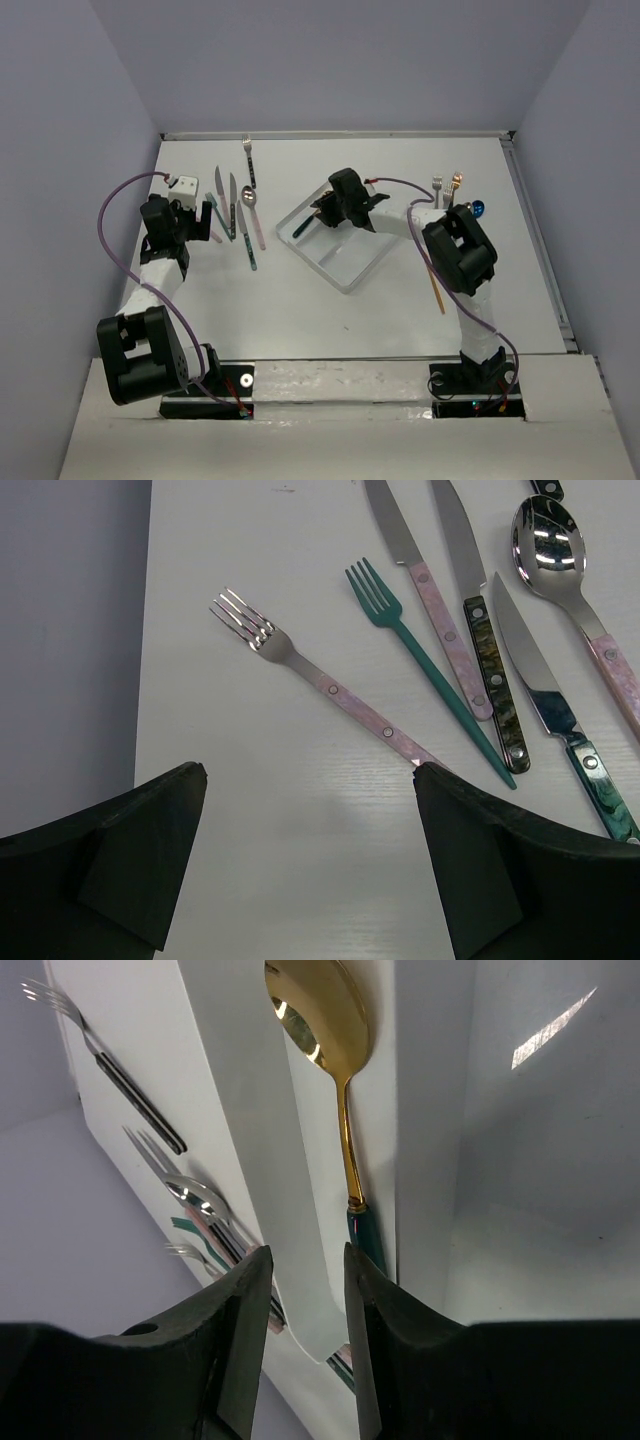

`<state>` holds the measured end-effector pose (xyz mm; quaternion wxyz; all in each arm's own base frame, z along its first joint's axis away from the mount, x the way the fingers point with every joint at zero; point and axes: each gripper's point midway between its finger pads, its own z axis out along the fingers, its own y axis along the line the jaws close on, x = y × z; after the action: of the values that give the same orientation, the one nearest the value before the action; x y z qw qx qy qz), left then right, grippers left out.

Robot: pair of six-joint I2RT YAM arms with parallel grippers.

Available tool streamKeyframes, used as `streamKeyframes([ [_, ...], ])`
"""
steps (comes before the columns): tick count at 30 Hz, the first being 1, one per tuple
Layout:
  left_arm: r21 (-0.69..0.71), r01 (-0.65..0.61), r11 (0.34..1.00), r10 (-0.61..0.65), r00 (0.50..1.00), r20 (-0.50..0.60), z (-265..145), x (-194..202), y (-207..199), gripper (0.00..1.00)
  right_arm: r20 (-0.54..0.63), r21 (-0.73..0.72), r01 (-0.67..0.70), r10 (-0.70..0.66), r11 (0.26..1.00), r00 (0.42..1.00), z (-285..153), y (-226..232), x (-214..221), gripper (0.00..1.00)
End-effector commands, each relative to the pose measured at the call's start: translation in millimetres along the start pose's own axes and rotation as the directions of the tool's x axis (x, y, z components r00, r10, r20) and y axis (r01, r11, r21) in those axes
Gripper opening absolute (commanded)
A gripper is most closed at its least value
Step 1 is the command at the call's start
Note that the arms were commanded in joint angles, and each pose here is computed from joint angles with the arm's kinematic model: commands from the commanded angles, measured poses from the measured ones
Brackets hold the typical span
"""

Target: Sort the eating utensils into containers

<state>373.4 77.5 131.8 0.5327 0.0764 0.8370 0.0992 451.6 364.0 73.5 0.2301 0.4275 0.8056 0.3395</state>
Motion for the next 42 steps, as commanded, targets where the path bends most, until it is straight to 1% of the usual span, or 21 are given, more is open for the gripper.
streamKeyframes([
  [1, -0.026, -0.021, 0.999, 0.022, 0.998, 0.056, -4, -14, 6, 0.99, 0.007, -0.048, -0.010, 0.010, 0.999, 1.000, -6, 22, -4, 0.42],
  [5, -0.026, -0.019, 0.999, 0.021, 0.998, 0.054, -4, -13, 6, 0.99, 0.025, -0.184, 0.184, -0.182, 0.966, 0.983, -29, 68, -5, 0.41],
  [6, -0.024, -0.019, 1.000, 0.021, 0.998, 0.054, -4, -13, 5, 0.99, 0.043, -0.266, 0.322, -0.323, 0.909, 0.945, -49, 92, -2, 0.41],
  [7, -0.024, -0.019, 1.000, 0.021, 0.998, 0.054, -4, -12, 5, 0.99, 0.084, -0.357, 0.408, -0.406, 0.840, 0.910, -66, 116, 0, 0.41],
  [8, -0.025, -0.021, 0.999, 0.022, 0.998, 0.052, -4, -12, 6, 0.99, 0.178, -0.403, 0.573, -0.554, 0.713, 0.814, -94, 137, -3, 0.41],
  [9, -0.021, -0.023, 1.000, 0.024, 0.998, 0.051, -3, -12, 5, 0.99, 0.210, -0.444, 0.637, -0.618, 0.630, 0.757, -115, 150, 0, 0.41],
  [11, -0.023, -0.022, 0.999, 0.023, 0.998, 0.052, -3, -12, 5, 0.99, 0.261, -0.440, 0.749, -0.727, 0.496, 0.635, -142, 145, -11, 0.42],
  [12, -0.019, -0.021, 1.000, 0.021, 0.999, 0.050, -3, -12, 5, 0.99, 0.296, -0.416, 0.761, -0.718, 0.497, 0.630, -169, 148, -41, 0.42],
  [13, -0.018, -0.021, 1.000, 0.021, 0.998, 0.051, -3, -12, 4, 0.99, 0.228, -0.317, 0.772, -0.746, 0.551, 0.626, -166, 113, -62, 0.42],
  [14, -0.016, -0.022, 1.000, 0.023, 0.998, 0.050, -2, -11, 4, 0.99, 0.237, -0.212, 0.774, -0.737, 0.596, 0.633, -169, 93, -112, 0.42],
  [16, -0.015, -0.024, 1.000, 0.024, 0.999, 0.045, -2, -10, 3, 0.99, 0.199, -0.048, 0.723, -0.703, 0.689, 0.683, -177, 44, -169, 0.42],
  [17, -0.014, -0.023, 1.000, 0.024, 0.999, 0.044, -2, -10, 3, 0.99, 0.142, 0.046, 0.697, -0.695, 0.716, 0.705, -184, -2, -188, 0.42],
  [18, -0.017, -0.023, 1.000, 0.024, 0.999, 0.043, -2, -10, 4, 0.99, 0.129, 0.100, 0.664, -0.671, 0.741, 0.730, -189, -27, -209, 0.41],
  [19, -0.015, -0.024, 1.000, 0.025, 0.999, 0.042, -2, -10, 4, 0.99, 0.139, 0.152, 0.592, -0.611, 0.791, 0.780, -201, -57, -247, 0.41],
  [21, -0.010, -0.024, 1.000, 0.024, 0.999, 0.039, -1, -8, 3, 0.99, 0.106, 0.206, 0.531, -0.558, 0.822, 0.823, -207, -108, -264, 0.40],
  [23, -0.010, -0.024, 1.000, 0.024, 0.999, 0.039, -1, -8, 3, 0.99, 0.116, 0.325, 0.477, -0.535, 0.817, 0.837, -213, -150, -287, 0.38],
  [25, -0.013, -0.025, 1.000, 0.026, 0.999, 0.038, -1, -8, 4, 0.99, 0.138, 0.414, 0.445, -0.538, 0.794, 0.832, -218, -170, -301, 0.38],
  [29, -0.020, -0.025, 0.999, 0.026, 0.999, 0.037, -2, -9, 5, 0.99, 0.153, 0.467, 0.378, -0.494, 0.799, 0.856, -222, -195, -324, 0.37],
  [31, -0.017, -0.026, 1.000, 0.027, 0.999, 0.035, -1, -8, 4, 0.99, 0.151, 0.529, 0.359, -0.502, 0.769, 0.852, -220, -208, -334, 0.34],
  [36, -0.017, -0.025, 1.000, 0.025, 0.999, 0.033, 0, -8, 5, 0.99, 0.085, 0.512, 0.397, -0.505, 0.762, 0.859, -202, -214, -332, 0.35],
  [42, -0.014, -0.025, 1.000, 0.026, 0.999, 0.031, 1, -7, 4, 0.99, 0.062, 0.581, 0.385, -0.511, 0.717, 0.857, -191, -230, -346, 0.35],
])
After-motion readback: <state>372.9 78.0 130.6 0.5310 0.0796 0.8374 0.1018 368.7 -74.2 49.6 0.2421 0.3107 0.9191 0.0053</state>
